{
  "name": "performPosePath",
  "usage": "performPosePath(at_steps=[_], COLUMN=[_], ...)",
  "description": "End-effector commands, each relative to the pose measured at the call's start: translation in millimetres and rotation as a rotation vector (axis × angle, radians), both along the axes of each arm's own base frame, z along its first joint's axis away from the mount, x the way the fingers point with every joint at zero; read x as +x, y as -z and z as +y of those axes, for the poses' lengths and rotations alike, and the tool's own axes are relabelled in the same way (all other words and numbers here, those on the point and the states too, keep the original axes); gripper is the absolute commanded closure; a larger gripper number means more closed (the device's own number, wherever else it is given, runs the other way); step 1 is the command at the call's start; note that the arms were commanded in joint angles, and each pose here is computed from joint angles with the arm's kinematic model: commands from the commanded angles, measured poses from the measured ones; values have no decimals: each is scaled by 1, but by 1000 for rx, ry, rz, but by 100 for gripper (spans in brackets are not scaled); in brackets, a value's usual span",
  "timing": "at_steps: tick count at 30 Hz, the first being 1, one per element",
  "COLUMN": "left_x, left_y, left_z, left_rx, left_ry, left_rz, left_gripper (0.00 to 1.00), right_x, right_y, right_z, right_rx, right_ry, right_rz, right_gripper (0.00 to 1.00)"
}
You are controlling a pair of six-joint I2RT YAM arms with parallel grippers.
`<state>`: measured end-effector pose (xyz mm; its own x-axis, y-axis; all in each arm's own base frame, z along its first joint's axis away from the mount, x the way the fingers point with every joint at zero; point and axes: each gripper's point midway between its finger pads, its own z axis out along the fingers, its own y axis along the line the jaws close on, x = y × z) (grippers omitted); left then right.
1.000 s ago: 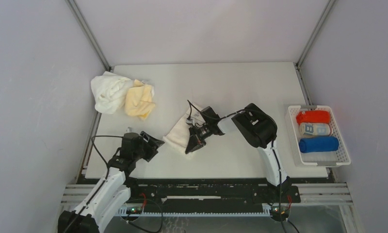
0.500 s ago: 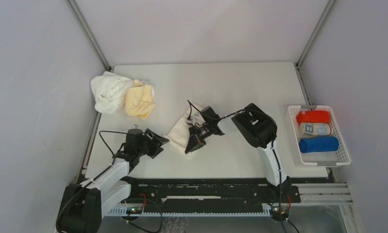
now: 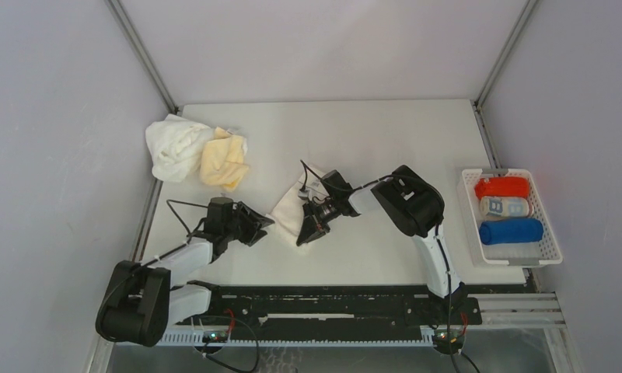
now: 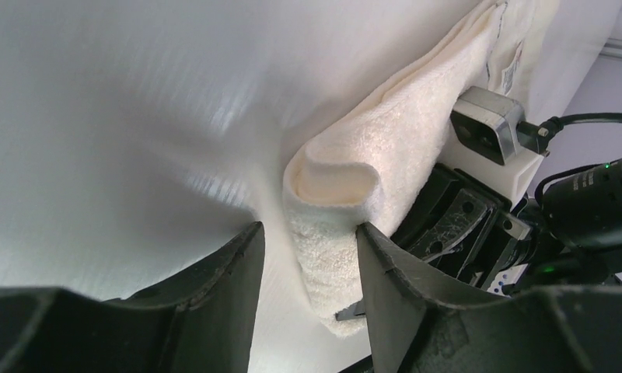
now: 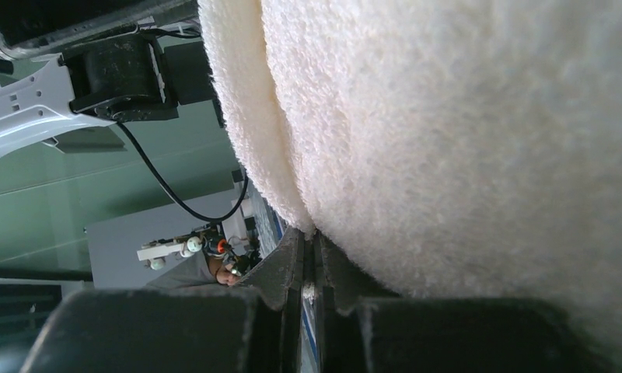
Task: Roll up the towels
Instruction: Roll the towel at the center of the board.
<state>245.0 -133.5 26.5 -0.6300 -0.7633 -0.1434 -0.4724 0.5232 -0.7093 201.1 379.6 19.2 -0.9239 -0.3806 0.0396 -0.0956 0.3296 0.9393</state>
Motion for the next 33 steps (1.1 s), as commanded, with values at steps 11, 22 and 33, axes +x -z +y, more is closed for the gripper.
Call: performPosePath(at_steps=[11, 22, 33], left_x=[-19, -23, -23], left_y=[45, 49, 40], left_z=[11, 10, 13], left_rx=[118, 158, 211], left_ry=[32, 77, 111], left_rz=[233, 313, 341], left_gripper=[59, 64, 64], right_x=[13, 24, 0], right_y=[-5, -57, -82], right_z=[-2, -15, 11], right_rx=[-125, -345, -535], right_ry=[45, -19, -136], right_rz=[-178, -814, -1460], right_gripper=[87, 55, 43])
